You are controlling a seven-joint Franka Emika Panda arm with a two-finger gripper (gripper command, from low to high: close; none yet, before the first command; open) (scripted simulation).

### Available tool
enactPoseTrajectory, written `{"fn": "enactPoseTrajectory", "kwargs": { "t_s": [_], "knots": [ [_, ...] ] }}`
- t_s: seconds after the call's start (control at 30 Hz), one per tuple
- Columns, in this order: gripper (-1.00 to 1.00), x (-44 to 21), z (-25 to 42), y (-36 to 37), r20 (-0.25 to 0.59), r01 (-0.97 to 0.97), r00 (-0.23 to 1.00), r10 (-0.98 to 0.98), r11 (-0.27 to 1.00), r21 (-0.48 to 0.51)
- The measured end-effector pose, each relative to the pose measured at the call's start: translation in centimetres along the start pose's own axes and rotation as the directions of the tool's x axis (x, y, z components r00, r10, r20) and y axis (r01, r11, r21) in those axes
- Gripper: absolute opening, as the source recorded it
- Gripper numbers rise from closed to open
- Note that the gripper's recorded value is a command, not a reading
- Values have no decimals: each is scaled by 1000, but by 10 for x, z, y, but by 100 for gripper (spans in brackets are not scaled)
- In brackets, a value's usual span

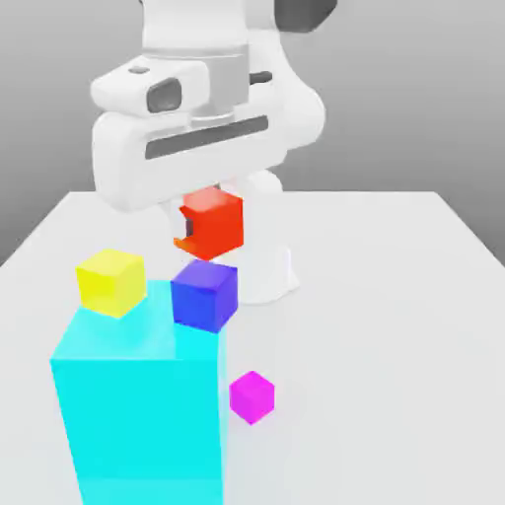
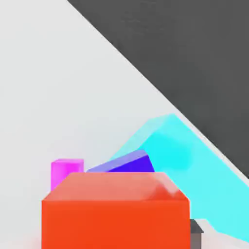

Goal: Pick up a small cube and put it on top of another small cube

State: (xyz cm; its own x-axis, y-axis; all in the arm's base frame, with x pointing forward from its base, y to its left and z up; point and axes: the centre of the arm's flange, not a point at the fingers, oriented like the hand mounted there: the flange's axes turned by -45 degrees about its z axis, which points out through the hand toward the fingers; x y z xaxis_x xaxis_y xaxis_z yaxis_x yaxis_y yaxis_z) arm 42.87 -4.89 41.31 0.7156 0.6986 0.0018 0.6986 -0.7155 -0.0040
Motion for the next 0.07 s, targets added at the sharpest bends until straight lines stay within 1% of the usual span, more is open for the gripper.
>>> {"fn": "enactPoseTrajectory", "kwargs": {
  "t_s": [0.07],
  "knots": [
    [100,0,0,0,0,0,1000,0,1000,0]
  ]
}}
